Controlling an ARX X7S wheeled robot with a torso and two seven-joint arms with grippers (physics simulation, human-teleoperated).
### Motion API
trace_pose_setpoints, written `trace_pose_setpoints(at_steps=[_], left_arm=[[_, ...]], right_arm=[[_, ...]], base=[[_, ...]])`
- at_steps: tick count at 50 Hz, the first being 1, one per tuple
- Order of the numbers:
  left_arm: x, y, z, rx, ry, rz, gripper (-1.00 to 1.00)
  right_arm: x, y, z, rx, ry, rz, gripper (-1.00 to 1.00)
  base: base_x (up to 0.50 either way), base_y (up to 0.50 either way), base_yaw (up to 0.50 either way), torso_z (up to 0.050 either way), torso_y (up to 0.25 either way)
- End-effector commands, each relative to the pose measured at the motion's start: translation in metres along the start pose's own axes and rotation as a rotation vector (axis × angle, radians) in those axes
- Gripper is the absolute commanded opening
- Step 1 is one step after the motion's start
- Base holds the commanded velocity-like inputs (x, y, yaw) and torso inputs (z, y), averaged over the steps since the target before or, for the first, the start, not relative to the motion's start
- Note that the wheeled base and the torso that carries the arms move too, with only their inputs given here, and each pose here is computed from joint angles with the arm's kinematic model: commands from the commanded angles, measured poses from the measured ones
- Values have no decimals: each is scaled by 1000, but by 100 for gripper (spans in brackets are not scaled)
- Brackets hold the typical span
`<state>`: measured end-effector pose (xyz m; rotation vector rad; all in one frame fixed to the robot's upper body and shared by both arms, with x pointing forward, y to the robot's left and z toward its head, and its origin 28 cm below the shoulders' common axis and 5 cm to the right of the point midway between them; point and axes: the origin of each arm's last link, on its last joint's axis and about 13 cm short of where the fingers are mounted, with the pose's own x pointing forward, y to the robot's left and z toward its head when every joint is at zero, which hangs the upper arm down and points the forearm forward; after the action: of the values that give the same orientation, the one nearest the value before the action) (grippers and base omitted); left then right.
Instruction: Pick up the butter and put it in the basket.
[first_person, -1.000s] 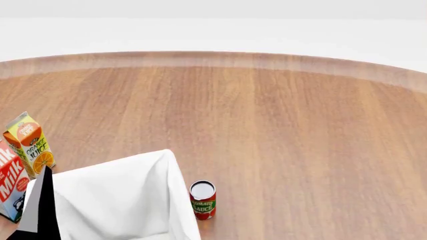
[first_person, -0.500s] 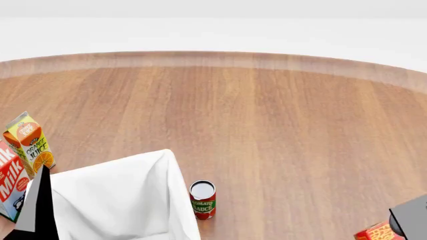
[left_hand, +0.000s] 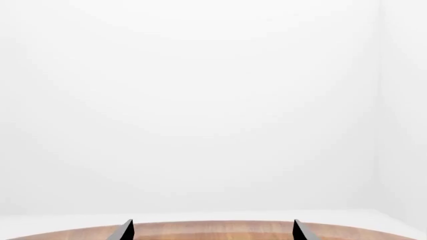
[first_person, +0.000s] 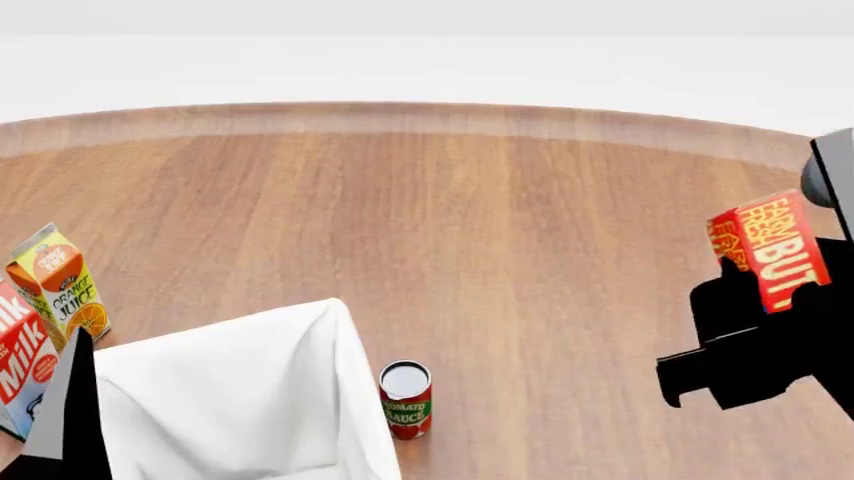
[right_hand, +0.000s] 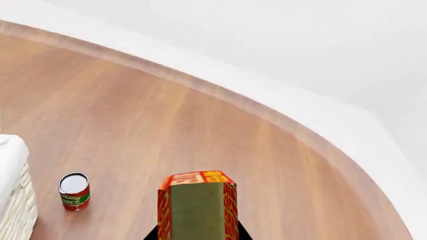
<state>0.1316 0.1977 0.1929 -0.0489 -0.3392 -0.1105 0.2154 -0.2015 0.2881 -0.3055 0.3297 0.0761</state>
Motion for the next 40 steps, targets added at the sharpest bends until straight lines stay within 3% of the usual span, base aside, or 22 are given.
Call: trace_pose_setpoints(at_steps=[1, 13, 40], left_arm=[[0, 1, -1, -2, 3, 2, 100], [1, 3, 0, -8, 0, 8, 100], [3, 7, 13, -23, -17, 20, 100]], right_arm=[[8, -1, 57, 0, -218, -58, -100], [30, 15, 90, -4, -256, -13, -100], [57, 56, 114, 6, -218, 107, -100]], base=[[0, 0, 0, 0, 0], [0, 0, 0, 1, 1], [0, 0, 0, 0, 2]])
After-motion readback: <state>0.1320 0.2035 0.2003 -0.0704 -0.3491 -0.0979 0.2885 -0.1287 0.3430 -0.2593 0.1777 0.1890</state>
